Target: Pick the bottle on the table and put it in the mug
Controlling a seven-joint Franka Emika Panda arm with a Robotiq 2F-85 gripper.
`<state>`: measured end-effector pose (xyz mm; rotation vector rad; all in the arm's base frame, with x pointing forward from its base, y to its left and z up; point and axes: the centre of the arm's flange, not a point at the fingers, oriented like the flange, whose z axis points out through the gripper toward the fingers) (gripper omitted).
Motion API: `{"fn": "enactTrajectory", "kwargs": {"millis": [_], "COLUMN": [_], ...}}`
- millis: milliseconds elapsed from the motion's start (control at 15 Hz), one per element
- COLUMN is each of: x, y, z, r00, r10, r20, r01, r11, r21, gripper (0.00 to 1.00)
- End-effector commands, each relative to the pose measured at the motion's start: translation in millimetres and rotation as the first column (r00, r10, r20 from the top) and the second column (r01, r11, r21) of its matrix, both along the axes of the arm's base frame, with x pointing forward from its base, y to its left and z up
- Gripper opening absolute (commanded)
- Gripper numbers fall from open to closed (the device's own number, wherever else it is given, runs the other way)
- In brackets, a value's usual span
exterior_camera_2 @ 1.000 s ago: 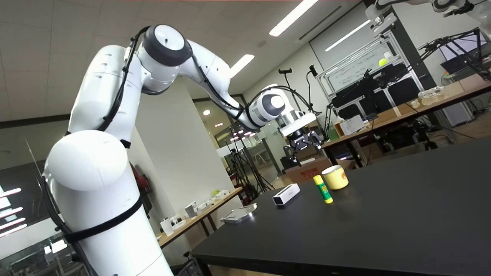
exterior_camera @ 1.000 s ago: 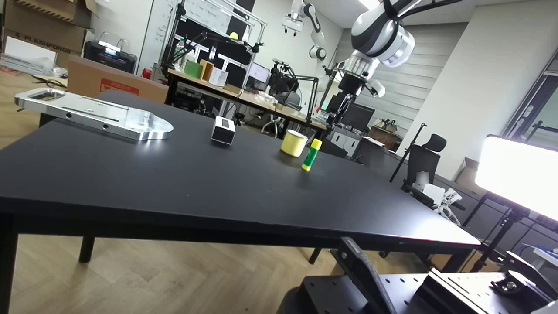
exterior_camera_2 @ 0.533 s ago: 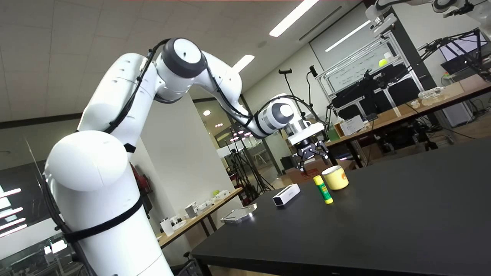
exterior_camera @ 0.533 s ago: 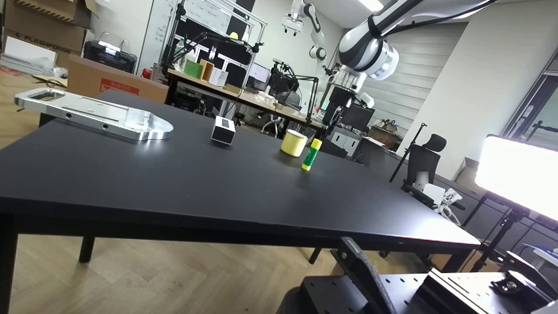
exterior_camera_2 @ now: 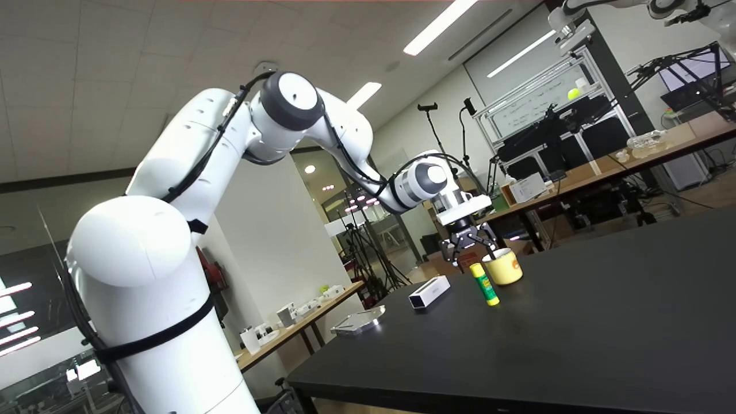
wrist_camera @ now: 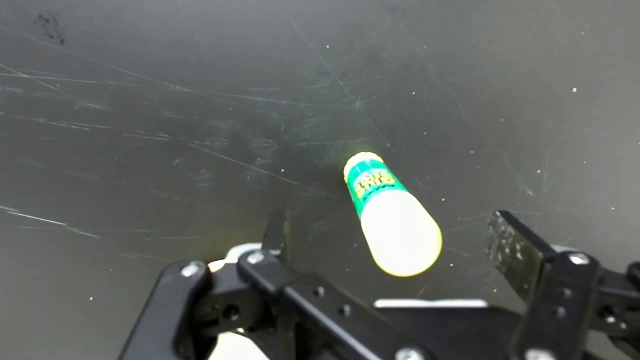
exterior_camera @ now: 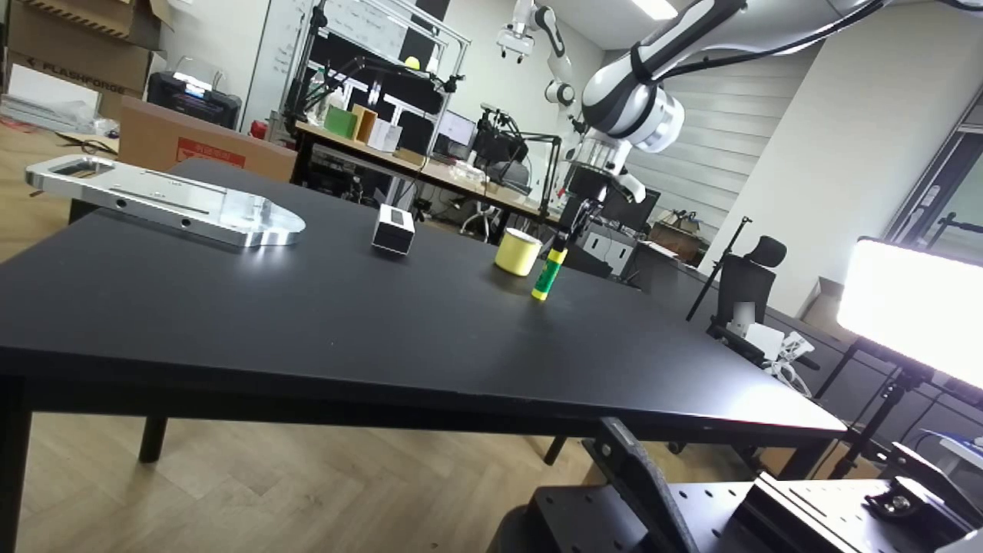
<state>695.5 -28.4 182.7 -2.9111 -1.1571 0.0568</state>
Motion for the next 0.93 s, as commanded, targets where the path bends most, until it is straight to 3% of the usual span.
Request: {"fn": "enactTrajectory", "kwargs": {"millis": [0,200,267,867], "x": [13.9,12.2,11.3,10.4], "y": [2.1,8.0,9.9,11.8], "z": [-3.9,-7.7,-9.3,-0.5], "r00": [1.000,0.999,0.999,0.999], "r10": [-0.014,-0.007,-0.005,-0.024], "r20": [-0.025,-0.038,-0.037,-0.026], "r01": [0.014,0.007,0.006,0.024], "r11": [1.000,1.000,1.000,1.000], "r21": [0.001,0.006,0.004,-0.001], "gripper": [1.00,1.00,0.80,0.17]}}
